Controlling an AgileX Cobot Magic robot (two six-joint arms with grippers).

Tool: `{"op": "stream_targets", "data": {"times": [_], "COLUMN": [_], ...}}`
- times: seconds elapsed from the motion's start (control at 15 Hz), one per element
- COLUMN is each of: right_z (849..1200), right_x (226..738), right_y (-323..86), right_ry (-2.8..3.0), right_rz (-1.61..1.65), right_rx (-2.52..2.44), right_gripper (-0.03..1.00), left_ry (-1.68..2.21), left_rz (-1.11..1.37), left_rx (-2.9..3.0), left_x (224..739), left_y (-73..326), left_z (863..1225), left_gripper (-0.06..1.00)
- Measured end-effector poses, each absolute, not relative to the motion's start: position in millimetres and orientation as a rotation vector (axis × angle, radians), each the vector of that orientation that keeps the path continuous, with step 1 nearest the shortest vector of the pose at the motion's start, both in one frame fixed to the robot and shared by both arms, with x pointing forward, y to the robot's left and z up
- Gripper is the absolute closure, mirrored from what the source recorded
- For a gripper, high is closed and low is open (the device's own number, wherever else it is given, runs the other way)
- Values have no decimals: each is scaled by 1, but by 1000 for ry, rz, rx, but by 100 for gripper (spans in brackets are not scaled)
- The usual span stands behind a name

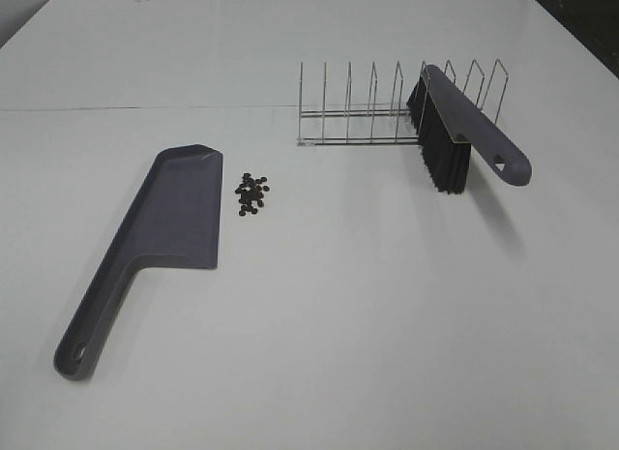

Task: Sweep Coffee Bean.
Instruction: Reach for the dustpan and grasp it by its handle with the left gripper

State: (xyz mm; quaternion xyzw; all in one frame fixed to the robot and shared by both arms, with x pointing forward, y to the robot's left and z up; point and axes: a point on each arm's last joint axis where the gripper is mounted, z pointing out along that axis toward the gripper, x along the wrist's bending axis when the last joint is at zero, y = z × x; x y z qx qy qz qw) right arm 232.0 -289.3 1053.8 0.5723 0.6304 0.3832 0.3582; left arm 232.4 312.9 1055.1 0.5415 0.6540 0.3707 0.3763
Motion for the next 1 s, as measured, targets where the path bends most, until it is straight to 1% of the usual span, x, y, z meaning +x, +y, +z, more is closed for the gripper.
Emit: {"op": "stream_targets", "data": {"times": [1.0], "right_z": [1054], "right_x": [232], "right_y": [-289], "right_ry": [1626], "right_rz": [989], "right_rx": [1477], "right_gripper": [18], "left_ry": [1673], "left_rz": [948], "left_rx": [1385], "left_x": [232], "left_y": [313], "left_z": [1055], "left_gripper": [16]}}
